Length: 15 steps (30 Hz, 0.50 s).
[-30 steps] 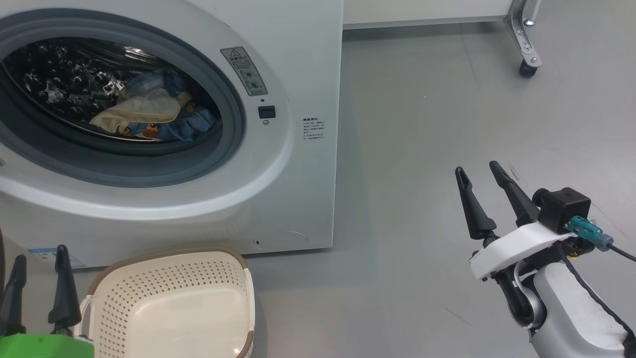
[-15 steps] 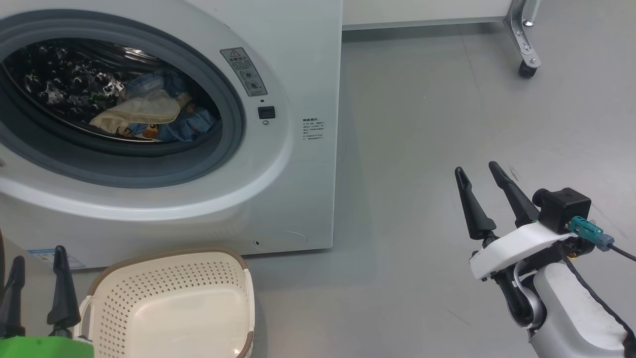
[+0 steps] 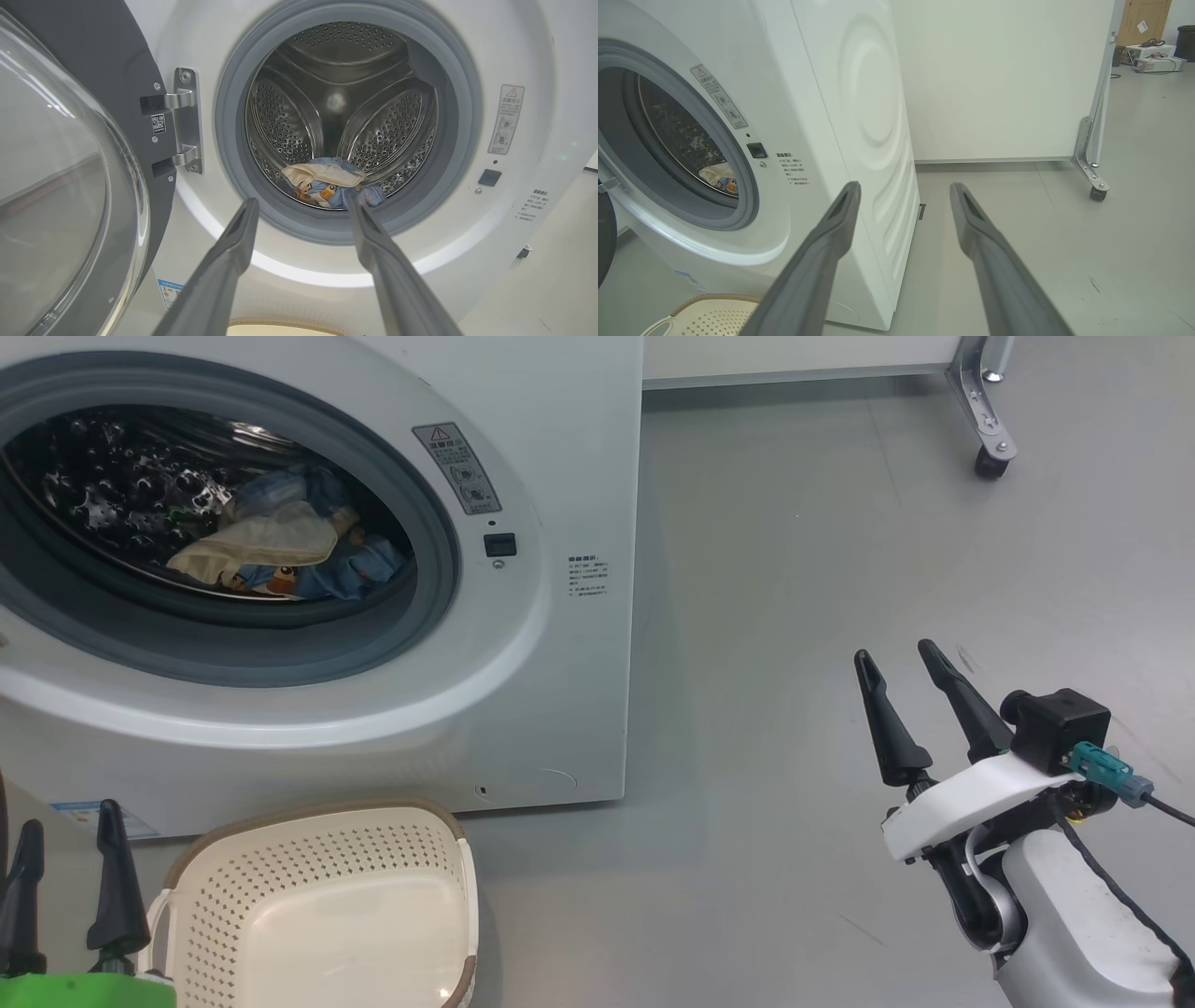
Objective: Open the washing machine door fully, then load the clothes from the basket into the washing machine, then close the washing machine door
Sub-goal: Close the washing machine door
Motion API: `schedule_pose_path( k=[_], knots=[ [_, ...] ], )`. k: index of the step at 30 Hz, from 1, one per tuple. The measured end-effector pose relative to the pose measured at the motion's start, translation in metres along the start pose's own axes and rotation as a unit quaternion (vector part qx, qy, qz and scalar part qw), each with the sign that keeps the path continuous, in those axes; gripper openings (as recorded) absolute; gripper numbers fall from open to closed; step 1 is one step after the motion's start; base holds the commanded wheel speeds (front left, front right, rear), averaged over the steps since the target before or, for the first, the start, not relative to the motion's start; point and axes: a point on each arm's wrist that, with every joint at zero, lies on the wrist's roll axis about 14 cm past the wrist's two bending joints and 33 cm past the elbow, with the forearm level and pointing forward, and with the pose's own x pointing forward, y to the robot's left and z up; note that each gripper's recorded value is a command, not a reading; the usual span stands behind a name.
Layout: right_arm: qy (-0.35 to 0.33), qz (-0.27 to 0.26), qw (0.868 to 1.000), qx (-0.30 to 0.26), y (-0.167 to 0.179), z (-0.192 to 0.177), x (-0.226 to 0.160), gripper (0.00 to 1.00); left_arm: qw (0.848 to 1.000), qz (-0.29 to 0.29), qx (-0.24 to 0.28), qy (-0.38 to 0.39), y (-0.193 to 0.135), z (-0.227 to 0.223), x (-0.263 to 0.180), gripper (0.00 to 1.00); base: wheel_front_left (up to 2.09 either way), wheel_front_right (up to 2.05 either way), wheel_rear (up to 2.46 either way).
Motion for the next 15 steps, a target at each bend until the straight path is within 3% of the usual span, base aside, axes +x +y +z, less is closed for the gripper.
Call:
schedule_pose_path(
  k=[15],
  knots=[
    [0.001,-0.001,1.000,0.001,-0.0009,-0.0009,-0.0001,1.00,1.000,0.003,0.005,-0.004,0.0023,0.0016,-0.0004,1.00,-0.69,0.69,0.00]
  ],
)
